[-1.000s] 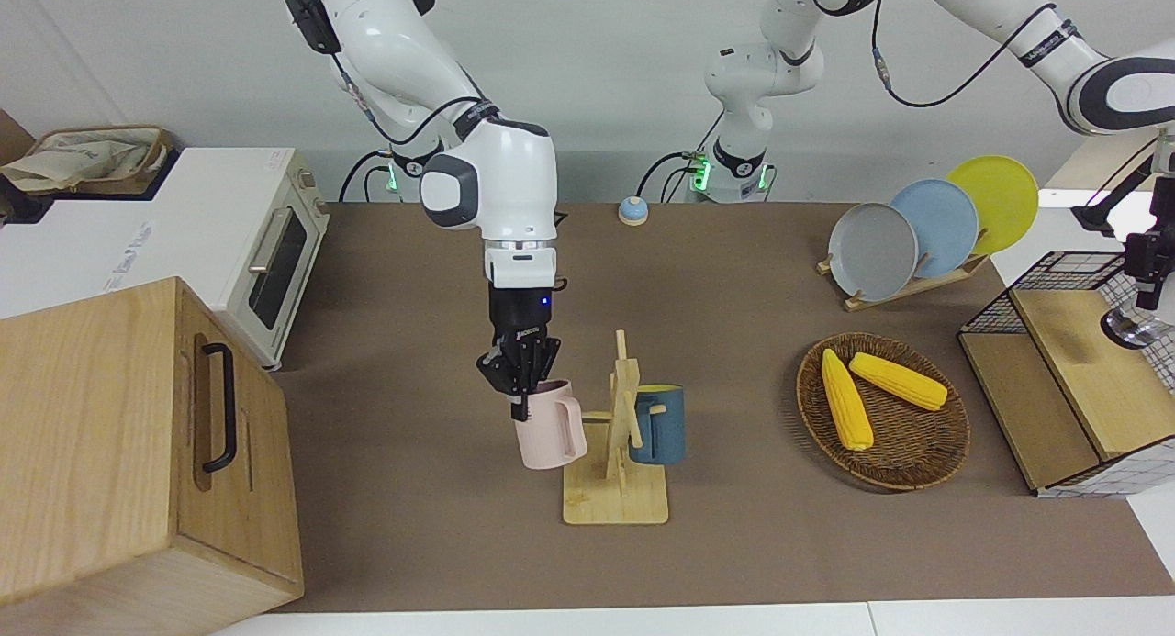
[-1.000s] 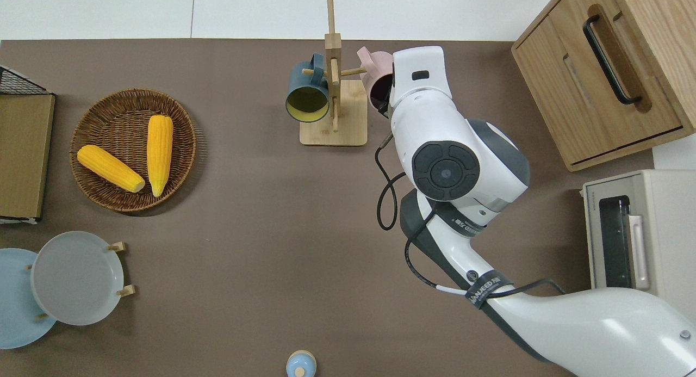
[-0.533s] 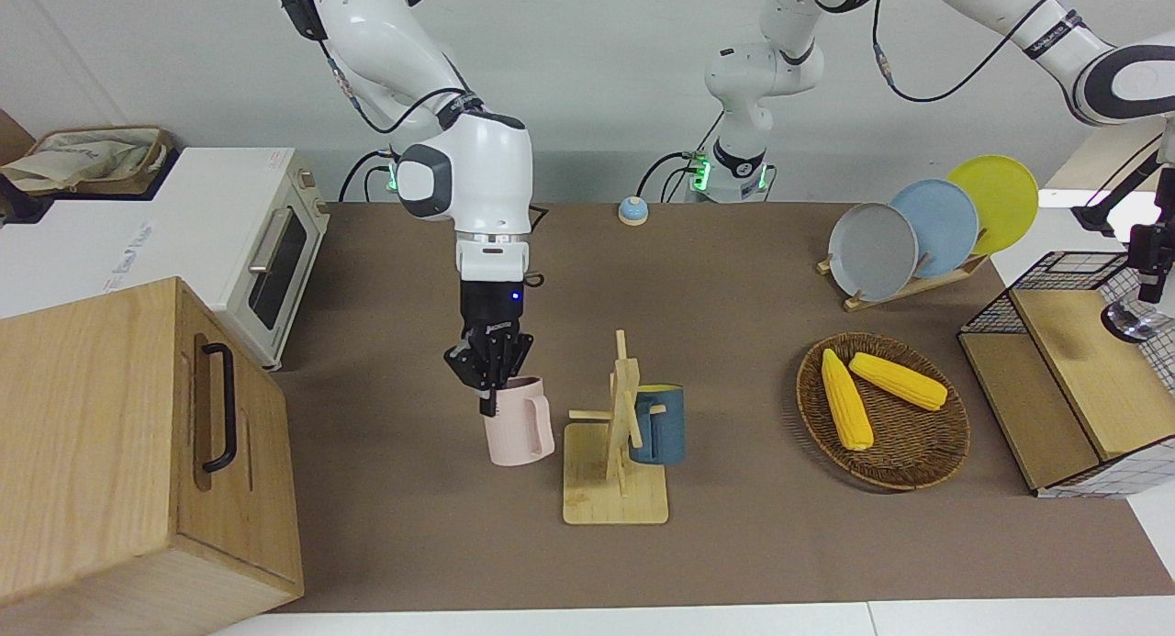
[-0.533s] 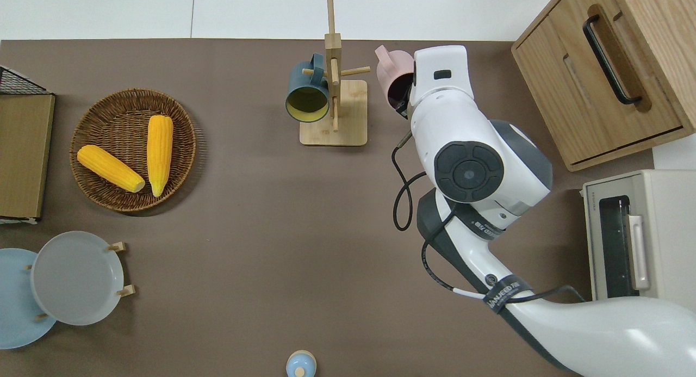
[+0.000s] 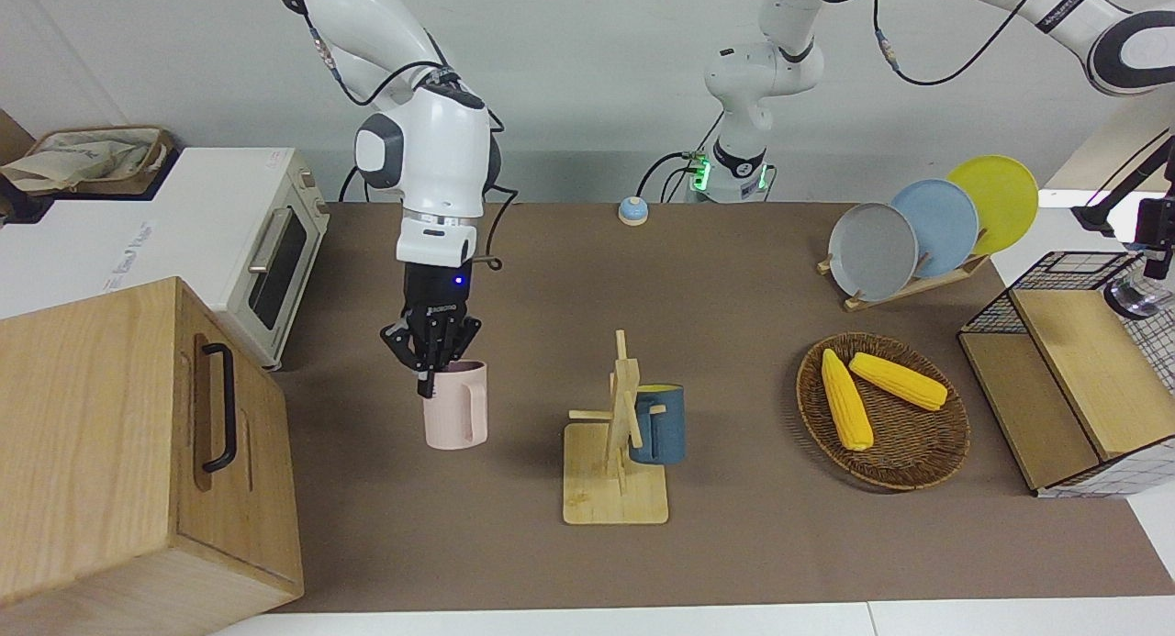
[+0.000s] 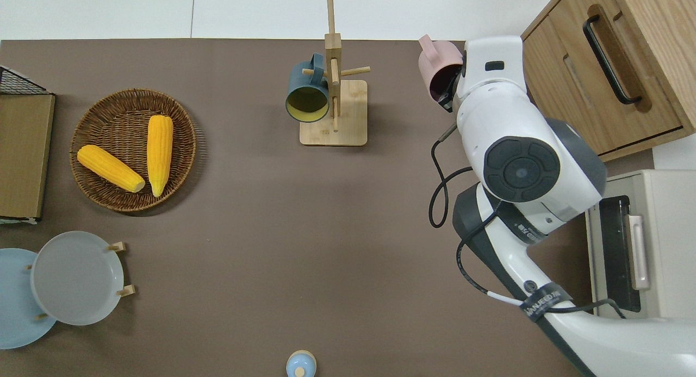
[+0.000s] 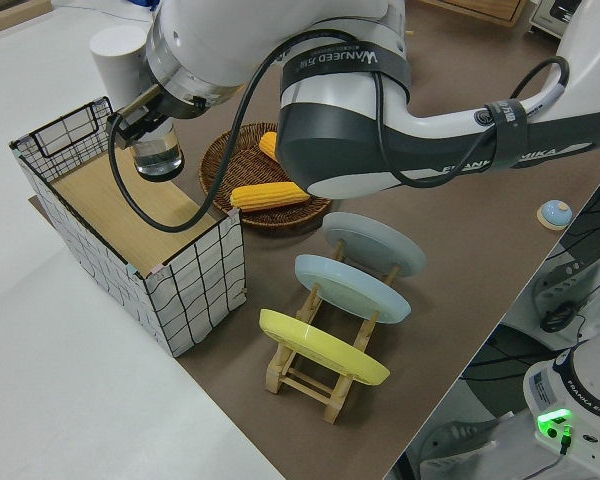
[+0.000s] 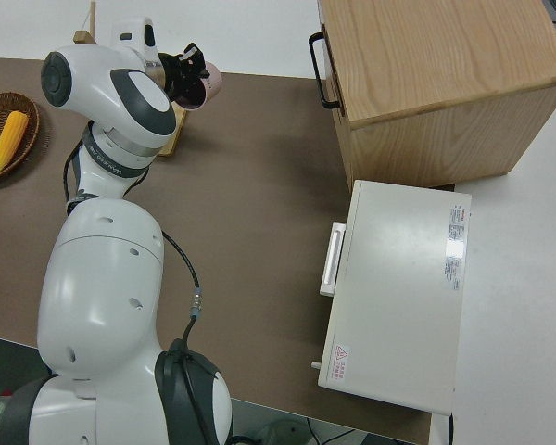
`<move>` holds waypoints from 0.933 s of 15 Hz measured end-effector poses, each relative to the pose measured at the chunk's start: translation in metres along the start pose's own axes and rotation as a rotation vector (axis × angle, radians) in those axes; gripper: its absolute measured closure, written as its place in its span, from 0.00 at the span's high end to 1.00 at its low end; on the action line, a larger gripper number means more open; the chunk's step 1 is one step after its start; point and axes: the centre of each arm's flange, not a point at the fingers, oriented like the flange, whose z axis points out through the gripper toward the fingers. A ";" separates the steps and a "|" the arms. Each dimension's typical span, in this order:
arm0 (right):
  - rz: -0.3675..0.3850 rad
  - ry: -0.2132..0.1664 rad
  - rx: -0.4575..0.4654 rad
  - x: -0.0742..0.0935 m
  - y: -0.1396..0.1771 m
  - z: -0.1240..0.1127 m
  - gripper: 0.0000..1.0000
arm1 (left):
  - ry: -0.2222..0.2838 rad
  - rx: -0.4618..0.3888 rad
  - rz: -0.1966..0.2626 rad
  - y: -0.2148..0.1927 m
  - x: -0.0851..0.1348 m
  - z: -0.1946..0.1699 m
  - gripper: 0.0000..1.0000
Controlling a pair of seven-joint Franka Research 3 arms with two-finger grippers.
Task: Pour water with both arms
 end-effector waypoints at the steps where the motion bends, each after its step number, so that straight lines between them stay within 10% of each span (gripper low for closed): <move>1: 0.035 -0.032 0.036 -0.004 -0.002 -0.004 0.05 | -0.002 0.003 -0.004 0.002 0.001 -0.006 0.64; 14: 0.551 -0.306 0.491 -0.030 -0.029 -0.049 0.05 | -0.113 -0.007 -0.040 0.083 0.009 -0.055 0.64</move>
